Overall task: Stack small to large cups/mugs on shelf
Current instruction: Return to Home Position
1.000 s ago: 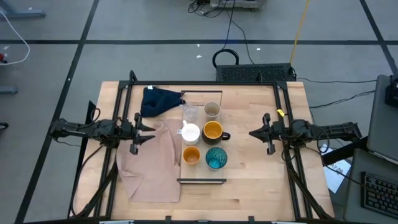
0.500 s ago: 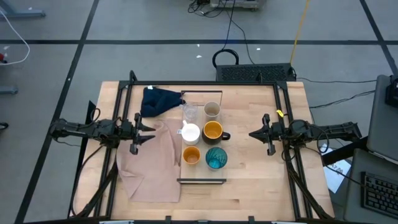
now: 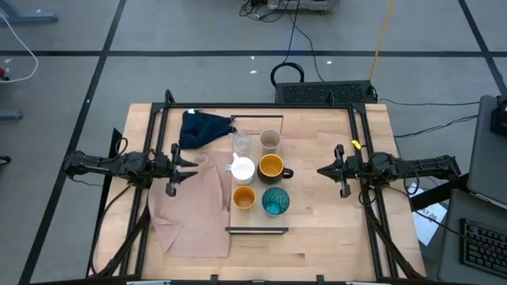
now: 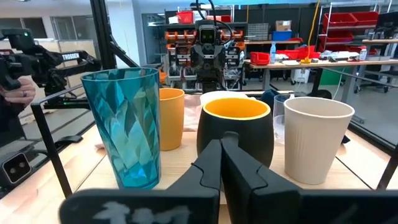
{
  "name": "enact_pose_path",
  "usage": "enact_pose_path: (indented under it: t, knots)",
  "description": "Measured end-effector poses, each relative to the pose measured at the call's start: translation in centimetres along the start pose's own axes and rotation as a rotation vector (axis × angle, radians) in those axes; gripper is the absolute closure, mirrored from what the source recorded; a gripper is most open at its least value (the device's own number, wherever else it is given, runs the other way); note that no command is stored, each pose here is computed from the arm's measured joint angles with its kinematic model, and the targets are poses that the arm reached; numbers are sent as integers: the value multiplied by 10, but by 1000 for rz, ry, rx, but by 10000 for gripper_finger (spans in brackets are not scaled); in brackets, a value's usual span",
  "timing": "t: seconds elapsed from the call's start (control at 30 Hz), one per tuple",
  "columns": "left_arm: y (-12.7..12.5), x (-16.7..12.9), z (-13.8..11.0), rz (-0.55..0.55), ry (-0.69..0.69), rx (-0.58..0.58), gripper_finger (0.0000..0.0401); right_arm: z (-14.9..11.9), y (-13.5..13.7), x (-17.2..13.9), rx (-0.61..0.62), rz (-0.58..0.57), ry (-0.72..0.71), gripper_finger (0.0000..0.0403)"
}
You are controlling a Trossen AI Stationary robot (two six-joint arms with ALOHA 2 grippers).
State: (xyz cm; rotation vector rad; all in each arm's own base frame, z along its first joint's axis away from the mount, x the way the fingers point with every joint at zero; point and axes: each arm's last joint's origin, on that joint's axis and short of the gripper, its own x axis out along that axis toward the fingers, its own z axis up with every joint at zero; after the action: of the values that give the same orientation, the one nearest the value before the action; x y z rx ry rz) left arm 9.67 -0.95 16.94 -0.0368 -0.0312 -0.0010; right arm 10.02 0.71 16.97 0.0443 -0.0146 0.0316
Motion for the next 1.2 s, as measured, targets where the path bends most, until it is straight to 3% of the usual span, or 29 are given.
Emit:
enact_pose_path:
  t: [0.23, 1.2]
  knots:
    - [-1, 0, -1, -50, 7, 50, 389, 0, 0, 0, -22, 0, 0, 403]
    - [-1, 0, -1, -21, 4, 52, 387, 1, -2, 0, -71, -57, -15, 403]
